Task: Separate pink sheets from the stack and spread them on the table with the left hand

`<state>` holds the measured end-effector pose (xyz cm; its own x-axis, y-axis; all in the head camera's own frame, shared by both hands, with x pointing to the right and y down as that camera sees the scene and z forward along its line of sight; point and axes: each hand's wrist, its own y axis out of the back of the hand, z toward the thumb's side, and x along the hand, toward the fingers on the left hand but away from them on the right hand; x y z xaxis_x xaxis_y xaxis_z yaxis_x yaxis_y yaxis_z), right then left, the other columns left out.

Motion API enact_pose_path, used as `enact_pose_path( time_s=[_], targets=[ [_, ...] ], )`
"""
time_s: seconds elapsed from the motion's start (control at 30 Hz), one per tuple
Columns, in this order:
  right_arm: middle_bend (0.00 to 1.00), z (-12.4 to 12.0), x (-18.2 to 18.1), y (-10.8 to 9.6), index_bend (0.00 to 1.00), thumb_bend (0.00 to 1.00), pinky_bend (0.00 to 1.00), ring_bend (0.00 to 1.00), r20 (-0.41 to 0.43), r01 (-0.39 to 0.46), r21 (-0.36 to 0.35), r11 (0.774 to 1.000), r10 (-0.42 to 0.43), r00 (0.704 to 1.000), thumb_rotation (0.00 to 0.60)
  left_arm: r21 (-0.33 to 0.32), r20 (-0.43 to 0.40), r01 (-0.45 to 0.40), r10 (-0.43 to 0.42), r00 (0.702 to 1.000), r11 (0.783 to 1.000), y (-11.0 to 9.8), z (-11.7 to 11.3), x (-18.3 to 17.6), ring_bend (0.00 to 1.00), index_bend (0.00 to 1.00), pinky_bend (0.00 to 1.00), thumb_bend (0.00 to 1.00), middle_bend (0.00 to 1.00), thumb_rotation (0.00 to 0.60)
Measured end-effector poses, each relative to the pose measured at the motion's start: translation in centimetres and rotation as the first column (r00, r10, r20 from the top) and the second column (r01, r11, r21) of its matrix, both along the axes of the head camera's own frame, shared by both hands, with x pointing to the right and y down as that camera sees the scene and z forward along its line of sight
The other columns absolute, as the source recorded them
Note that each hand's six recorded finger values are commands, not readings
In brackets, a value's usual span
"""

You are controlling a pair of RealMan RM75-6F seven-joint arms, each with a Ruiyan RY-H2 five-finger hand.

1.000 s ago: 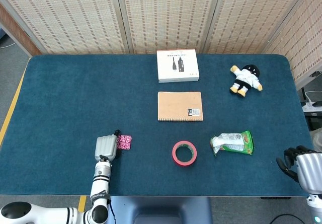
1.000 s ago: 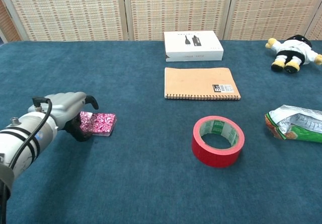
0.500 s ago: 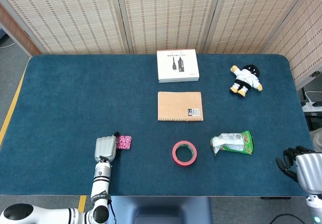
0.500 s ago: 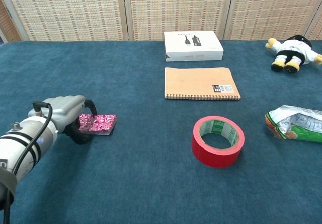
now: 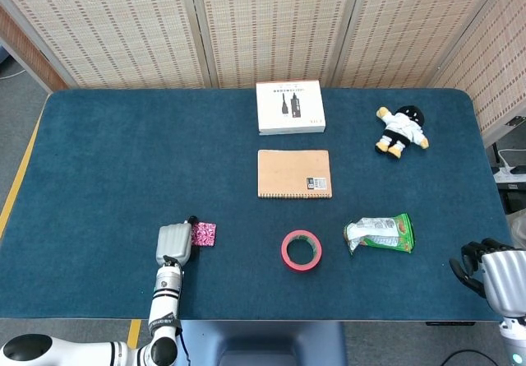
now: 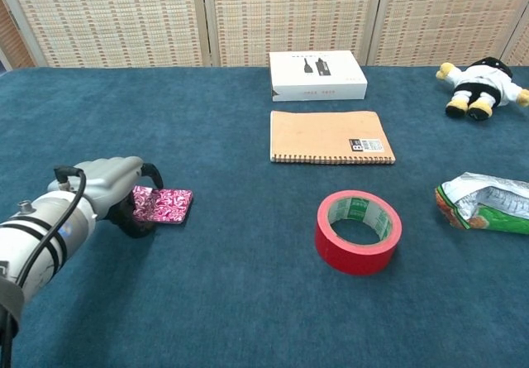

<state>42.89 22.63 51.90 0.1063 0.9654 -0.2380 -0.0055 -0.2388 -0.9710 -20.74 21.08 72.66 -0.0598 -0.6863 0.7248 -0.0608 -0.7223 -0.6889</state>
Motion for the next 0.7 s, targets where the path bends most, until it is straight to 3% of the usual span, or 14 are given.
enact_pose_path(
  time_s=[0.7],
  targets=[
    [0.79, 0.19, -0.19, -0.02, 0.85, 0.17, 0.84, 0.66, 0.001, 0.007, -0.007, 1.000, -0.007, 1.000, 0.600, -0.002, -0.019, -0.024, 0.024, 1.000, 1.000, -0.76, -0.39, 0.69, 1.00, 0.23, 1.00, 0.34, 1.00, 0.600]
  ],
)
